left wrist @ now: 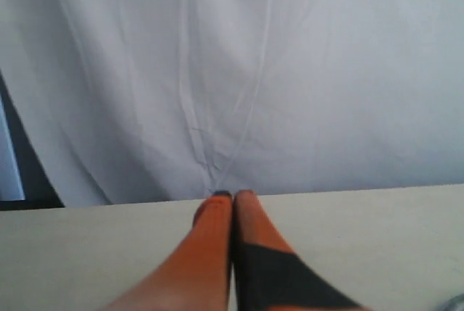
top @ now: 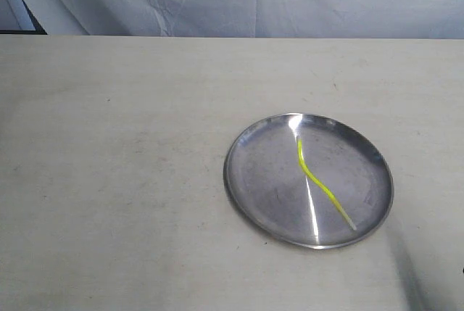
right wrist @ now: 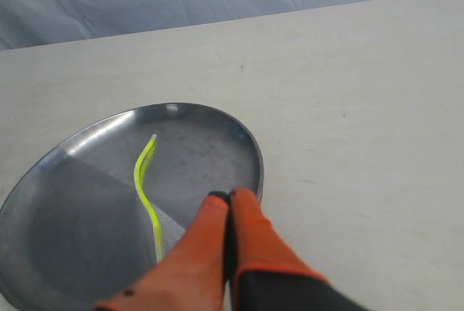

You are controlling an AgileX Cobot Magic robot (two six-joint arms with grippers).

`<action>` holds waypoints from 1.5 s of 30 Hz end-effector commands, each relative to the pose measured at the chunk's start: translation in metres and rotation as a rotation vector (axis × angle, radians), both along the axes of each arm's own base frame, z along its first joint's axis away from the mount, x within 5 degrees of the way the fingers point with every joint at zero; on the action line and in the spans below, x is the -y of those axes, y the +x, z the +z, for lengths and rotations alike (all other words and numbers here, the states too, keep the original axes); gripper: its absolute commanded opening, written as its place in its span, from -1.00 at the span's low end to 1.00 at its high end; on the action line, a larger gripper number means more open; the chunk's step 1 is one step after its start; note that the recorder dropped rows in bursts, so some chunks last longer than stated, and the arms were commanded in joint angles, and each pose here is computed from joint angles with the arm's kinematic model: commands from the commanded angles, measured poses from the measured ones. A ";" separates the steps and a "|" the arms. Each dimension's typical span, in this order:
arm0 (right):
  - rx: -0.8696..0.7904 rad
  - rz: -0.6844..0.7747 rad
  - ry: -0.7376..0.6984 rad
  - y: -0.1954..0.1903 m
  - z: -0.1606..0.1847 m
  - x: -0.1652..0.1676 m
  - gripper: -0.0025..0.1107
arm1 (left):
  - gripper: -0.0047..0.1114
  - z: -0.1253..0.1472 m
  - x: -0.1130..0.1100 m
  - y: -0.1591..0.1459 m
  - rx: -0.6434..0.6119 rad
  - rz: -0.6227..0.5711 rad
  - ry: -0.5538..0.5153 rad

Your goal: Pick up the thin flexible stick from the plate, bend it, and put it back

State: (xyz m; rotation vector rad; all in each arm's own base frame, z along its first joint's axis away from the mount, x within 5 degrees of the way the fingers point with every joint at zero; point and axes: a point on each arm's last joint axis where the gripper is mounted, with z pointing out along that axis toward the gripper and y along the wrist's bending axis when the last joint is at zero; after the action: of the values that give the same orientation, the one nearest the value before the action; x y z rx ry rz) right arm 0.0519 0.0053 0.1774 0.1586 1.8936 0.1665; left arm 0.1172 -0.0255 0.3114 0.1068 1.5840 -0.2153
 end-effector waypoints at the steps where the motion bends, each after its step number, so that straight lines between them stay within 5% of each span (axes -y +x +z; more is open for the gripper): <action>1: 0.012 -0.005 0.001 0.000 0.000 0.000 -0.96 | -0.92 -0.043 -0.013 -0.023 0.001 0.075 -0.058; 13: 0.016 -0.006 0.001 0.000 0.000 0.000 -0.96 | -0.92 -0.091 -0.017 -0.039 -0.147 0.107 -0.087; 20: 0.016 -0.006 0.001 0.000 0.000 0.000 -0.96 | -0.92 -0.111 -0.022 -0.049 -0.128 0.168 -0.123; 45: 0.011 -0.005 0.001 0.000 0.000 0.000 -0.96 | -0.92 -0.119 -0.021 -0.062 -0.143 0.181 -0.097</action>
State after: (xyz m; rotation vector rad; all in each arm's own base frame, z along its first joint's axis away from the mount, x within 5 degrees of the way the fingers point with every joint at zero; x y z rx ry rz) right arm 0.0519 0.0053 0.1775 0.1585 1.8929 0.1665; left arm 0.0559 -0.0042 0.1932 -0.1350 1.7124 -0.1686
